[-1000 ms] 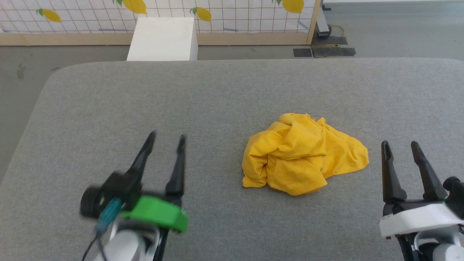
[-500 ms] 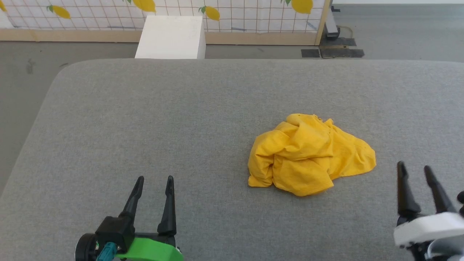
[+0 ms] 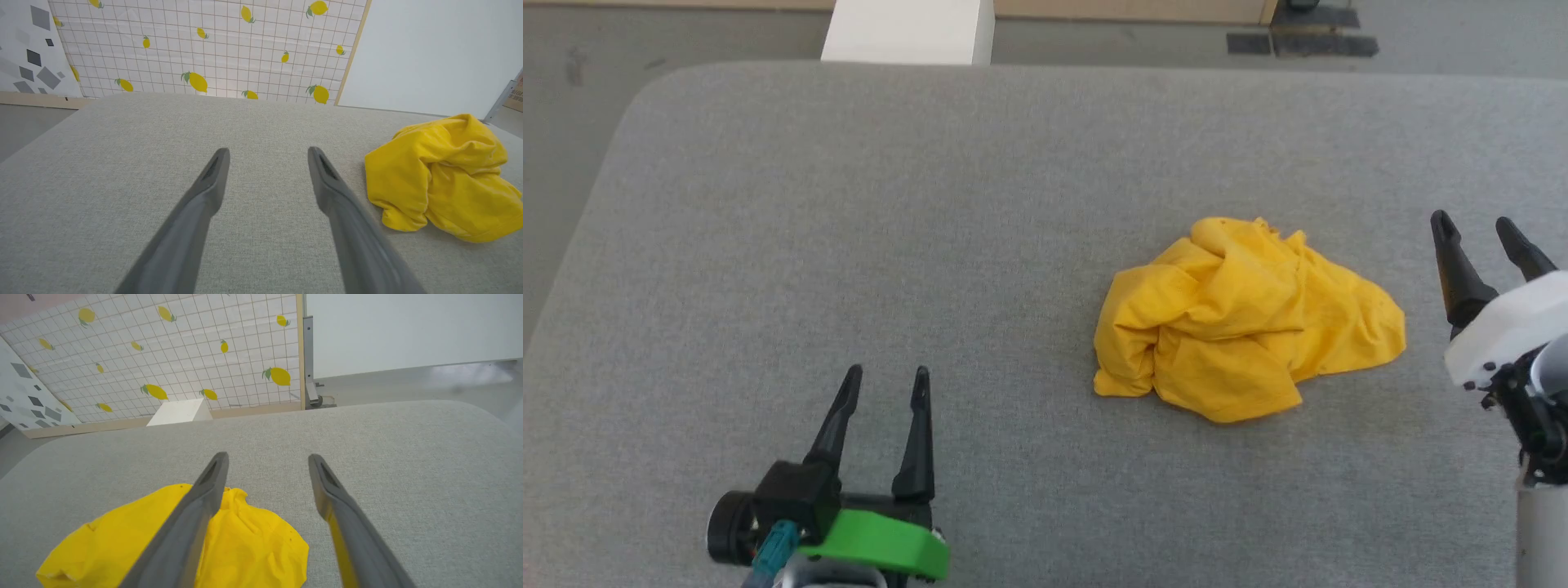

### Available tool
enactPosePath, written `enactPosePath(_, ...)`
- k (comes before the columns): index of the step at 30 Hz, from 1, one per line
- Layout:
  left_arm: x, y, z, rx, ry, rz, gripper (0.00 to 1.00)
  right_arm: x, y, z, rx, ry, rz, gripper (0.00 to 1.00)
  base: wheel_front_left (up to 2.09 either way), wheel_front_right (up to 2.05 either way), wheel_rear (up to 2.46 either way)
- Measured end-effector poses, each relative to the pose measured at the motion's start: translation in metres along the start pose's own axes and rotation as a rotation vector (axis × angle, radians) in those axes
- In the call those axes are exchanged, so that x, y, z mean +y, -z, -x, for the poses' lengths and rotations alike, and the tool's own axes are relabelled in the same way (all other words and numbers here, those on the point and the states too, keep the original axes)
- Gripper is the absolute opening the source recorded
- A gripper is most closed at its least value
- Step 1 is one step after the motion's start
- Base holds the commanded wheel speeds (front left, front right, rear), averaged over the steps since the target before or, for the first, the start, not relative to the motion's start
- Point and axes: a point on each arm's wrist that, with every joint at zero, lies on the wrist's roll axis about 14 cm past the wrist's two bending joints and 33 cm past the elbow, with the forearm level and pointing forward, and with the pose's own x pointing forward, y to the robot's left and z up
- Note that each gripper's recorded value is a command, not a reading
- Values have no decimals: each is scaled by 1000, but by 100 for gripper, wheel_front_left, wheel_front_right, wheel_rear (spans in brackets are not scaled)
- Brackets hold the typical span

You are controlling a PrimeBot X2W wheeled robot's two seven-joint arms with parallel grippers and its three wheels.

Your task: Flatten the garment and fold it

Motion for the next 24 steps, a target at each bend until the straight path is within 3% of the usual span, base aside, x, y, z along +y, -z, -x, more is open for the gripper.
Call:
enactPosePath(12, 11, 27, -16, 63, -12, 6, 100, -23, 112, -28, 589, 39, 57, 100, 0, 0, 0)
enactPosePath(16, 20, 32, -14, 79, -38, -4, 100, -14, 138, -31, 699, 14, 71, 100, 0, 0, 0)
enactPosePath(22, 33, 40, -9, 109, -73, -8, 100, -11, 151, -40, 747, 0, 105, 100, 0, 0, 0)
enactPosePath(23, 35, 42, -7, 114, -79, -11, 100, -11, 151, -43, 745, 0, 113, 96, 0, 0, 0)
enactPosePath(24, 35, 42, -7, 116, -81, -12, 100, -11, 151, -44, 743, -1, 116, 30, 0, 0, 0)
